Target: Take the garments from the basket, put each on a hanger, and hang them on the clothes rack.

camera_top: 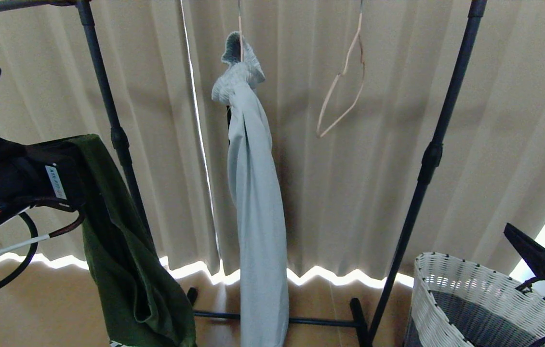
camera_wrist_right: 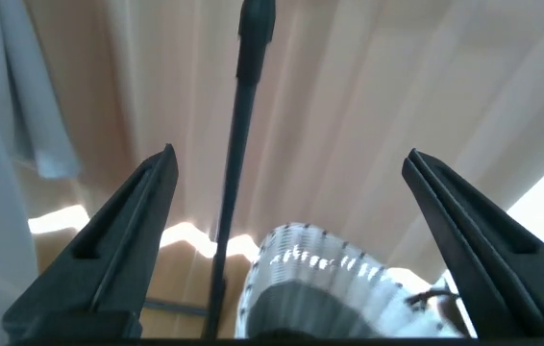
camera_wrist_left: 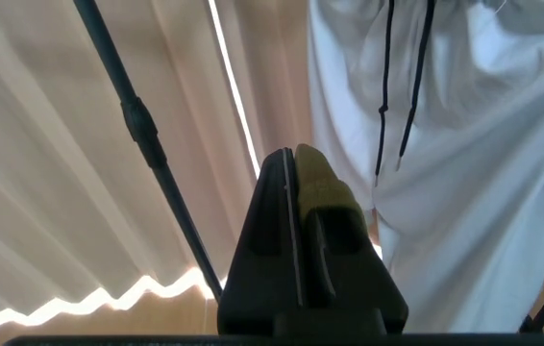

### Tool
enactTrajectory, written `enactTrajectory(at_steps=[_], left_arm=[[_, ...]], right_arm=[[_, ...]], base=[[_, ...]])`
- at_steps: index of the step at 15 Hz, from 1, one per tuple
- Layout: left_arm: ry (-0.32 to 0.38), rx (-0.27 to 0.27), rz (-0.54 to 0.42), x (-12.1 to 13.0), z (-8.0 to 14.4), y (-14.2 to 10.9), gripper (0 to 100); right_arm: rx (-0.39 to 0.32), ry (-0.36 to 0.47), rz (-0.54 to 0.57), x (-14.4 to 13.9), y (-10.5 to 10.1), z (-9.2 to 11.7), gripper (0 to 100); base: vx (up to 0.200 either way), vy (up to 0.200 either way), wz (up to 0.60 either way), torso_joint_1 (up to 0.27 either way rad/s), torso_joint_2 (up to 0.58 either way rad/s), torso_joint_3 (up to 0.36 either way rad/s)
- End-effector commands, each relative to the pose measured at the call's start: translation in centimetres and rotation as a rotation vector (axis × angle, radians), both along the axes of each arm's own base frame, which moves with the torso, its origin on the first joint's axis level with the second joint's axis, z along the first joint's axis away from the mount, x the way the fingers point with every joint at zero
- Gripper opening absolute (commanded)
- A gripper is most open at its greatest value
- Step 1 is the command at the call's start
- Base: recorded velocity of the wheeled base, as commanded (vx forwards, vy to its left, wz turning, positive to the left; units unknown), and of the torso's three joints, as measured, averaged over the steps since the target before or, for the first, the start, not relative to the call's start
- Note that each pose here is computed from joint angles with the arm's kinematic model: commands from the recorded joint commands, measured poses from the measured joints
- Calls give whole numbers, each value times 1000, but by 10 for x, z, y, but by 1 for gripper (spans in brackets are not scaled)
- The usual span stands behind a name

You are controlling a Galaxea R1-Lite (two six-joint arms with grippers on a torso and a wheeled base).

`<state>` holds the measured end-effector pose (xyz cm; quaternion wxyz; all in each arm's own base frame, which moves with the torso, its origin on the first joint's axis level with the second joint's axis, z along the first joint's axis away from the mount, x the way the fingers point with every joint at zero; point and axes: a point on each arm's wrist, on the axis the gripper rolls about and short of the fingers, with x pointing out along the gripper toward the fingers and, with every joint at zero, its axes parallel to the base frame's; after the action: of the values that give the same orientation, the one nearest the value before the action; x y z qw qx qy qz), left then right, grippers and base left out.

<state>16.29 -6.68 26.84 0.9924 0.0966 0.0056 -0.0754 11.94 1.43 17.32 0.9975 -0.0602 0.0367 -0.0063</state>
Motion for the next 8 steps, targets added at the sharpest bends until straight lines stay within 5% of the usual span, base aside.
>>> enactTrajectory(at_steps=[1, 8], left_arm=[[-5, -1, -1, -3, 0, 1, 0], [-1, 26, -6, -6, -4, 2, 0]], right_arm=[[5, 12, 8, 1, 0, -2, 100], [32, 3, -7, 0, -1, -1, 100]], base=[[0, 0, 0, 0, 0, 0], [0, 0, 0, 0, 0, 0]])
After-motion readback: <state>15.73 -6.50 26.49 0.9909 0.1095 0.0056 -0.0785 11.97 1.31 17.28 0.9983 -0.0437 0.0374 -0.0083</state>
